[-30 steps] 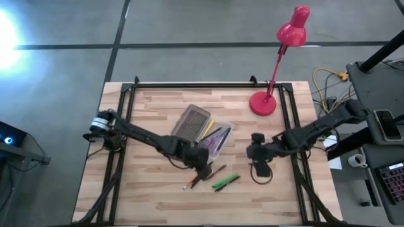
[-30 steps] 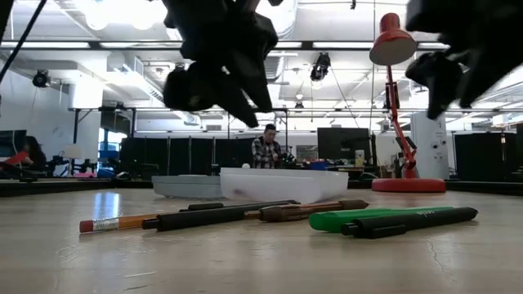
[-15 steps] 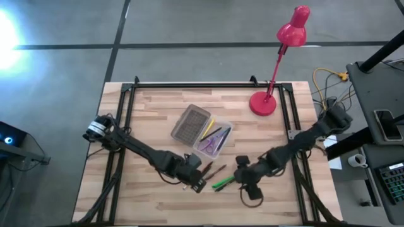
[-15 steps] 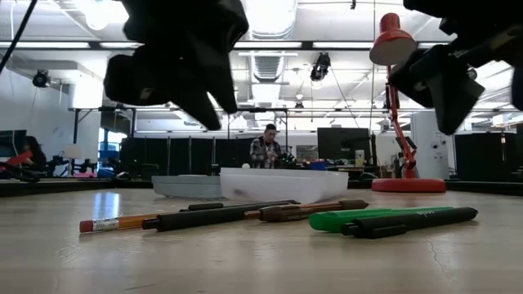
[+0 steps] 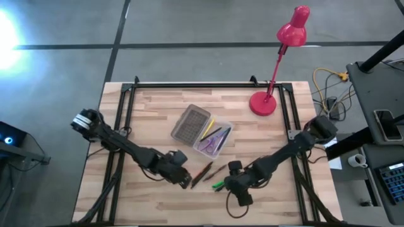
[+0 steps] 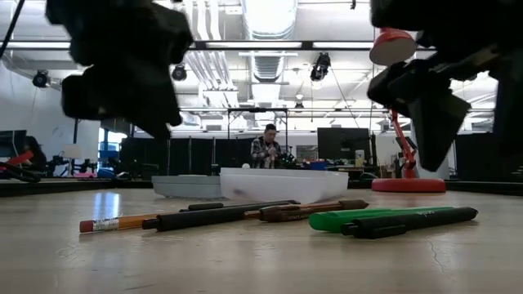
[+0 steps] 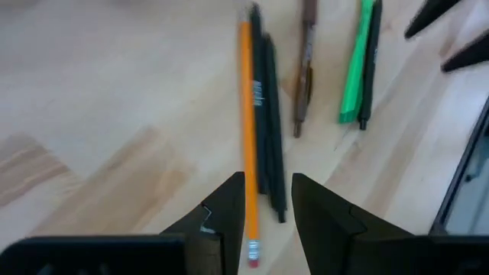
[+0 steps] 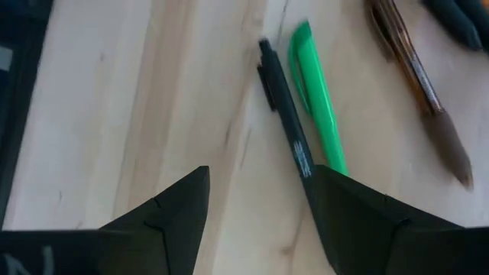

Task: Pick & place school supplies into a supply box
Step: Put the black pen into the gray supply box

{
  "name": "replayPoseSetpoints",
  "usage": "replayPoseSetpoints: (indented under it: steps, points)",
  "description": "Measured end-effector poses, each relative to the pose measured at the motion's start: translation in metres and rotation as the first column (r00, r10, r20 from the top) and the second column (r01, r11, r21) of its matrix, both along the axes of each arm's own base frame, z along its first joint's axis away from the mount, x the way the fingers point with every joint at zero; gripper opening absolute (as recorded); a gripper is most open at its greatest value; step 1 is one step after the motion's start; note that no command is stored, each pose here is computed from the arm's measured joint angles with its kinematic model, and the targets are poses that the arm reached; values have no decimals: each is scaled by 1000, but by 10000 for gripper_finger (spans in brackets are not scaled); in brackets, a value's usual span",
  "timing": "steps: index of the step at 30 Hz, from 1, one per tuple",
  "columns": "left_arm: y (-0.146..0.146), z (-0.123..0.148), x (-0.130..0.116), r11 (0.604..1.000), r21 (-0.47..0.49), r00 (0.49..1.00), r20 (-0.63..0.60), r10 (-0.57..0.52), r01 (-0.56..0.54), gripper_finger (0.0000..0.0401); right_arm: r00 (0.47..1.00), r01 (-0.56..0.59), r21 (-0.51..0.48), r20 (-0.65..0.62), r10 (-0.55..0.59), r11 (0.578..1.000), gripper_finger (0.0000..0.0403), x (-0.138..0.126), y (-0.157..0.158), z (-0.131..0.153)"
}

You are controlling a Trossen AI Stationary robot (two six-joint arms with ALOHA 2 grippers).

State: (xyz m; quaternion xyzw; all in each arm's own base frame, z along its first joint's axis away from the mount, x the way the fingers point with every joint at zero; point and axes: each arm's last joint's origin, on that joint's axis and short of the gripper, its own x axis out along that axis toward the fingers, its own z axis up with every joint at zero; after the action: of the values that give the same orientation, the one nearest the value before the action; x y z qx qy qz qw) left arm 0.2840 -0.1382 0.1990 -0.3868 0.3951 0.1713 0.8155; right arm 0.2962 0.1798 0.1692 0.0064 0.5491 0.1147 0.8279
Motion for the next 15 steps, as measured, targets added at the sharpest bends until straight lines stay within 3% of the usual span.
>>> replayPoseSetpoints:
  steps: [8, 15]
  points:
    - [17, -7, -35, 997, -53, 995, 80, 56, -52, 93, 1000, -12, -3, -5, 12, 1000, 223, 15, -1, -5]
    - [21, -8, -41, 997, -41, 994, 85, 68, -65, 93, 999, 3, 12, -43, -2, 1000, 198, 17, -9, -14]
